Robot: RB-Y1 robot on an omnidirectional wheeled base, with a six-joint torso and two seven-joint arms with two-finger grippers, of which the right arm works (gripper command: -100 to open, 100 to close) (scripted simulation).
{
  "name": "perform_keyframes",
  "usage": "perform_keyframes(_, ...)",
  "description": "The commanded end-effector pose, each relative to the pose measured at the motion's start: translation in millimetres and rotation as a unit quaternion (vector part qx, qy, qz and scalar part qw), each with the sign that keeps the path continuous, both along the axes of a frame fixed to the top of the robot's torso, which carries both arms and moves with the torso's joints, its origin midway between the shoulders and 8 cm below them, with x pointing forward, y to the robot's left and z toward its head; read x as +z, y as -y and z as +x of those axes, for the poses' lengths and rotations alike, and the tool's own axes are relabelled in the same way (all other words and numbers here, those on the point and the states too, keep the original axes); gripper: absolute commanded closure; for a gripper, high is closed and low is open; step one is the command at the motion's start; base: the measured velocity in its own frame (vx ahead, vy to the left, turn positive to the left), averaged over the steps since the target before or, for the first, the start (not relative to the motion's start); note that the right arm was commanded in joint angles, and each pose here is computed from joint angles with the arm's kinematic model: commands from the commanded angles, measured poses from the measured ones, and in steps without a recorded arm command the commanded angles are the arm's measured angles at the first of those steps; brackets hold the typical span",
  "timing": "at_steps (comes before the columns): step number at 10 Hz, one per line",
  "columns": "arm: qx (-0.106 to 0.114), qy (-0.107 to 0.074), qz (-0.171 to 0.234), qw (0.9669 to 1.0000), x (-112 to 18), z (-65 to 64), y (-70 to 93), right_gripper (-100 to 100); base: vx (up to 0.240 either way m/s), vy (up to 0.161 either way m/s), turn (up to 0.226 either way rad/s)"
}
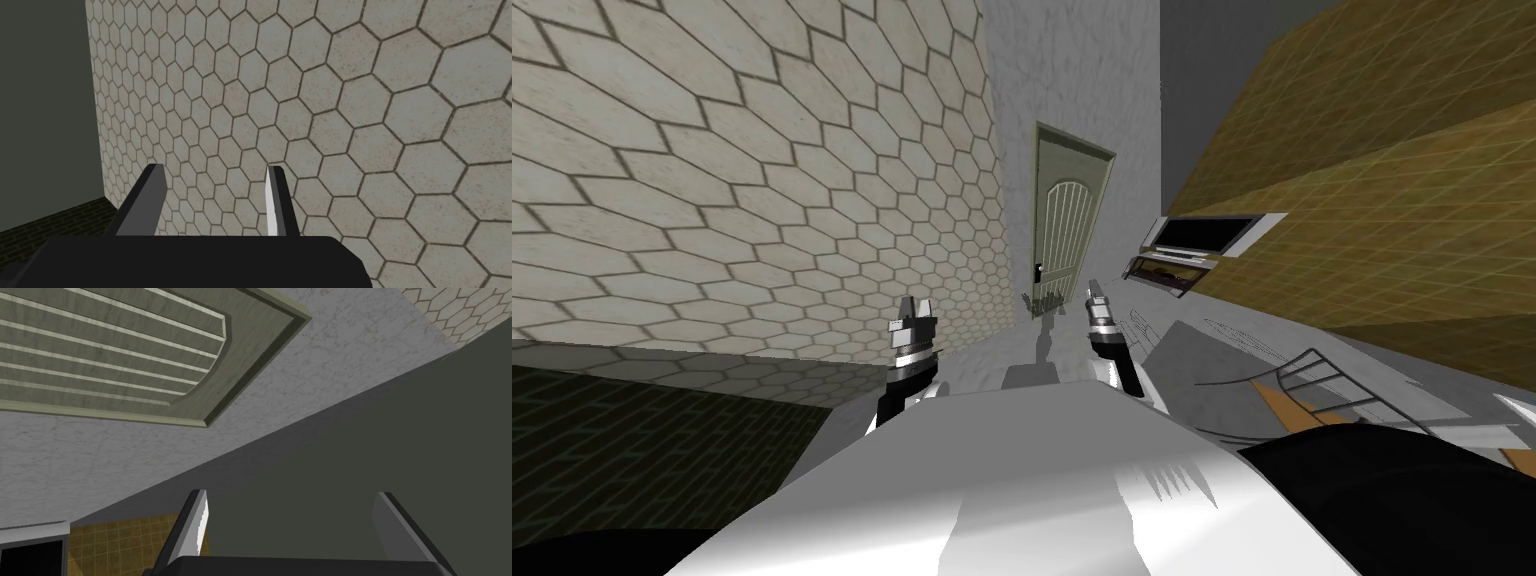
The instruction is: Pull the door open
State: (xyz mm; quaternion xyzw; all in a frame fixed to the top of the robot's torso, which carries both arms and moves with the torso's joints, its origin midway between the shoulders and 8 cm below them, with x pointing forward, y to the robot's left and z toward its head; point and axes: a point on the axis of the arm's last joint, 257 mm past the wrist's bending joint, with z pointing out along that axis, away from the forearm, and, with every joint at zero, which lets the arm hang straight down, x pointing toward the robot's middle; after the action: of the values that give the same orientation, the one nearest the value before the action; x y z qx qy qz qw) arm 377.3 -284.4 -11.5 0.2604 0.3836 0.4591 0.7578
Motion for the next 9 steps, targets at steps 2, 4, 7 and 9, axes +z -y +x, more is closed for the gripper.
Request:
perform_keyframes(2,-0.009,-0.02,-0.037,0.9991,-17.3,10.7,-5.4,-100,0.193,-0.041,0.045)
perform_keyframes(4,-0.016,-0.037,-0.069,0.9968,-34.1,20.3,-9.0,-100,0.163,-0.047,0.044)
perform_keyframes(7,-0.024,-0.059,-0.113,0.9915,-57.4,32.6,-13.6,-100,0.174,-0.06,0.049)
perform_keyframes(9,-0.029,-0.072,-0.141,0.9869,-72.3,39.8,-16.3,-100,0.137,-0.068,0.04)
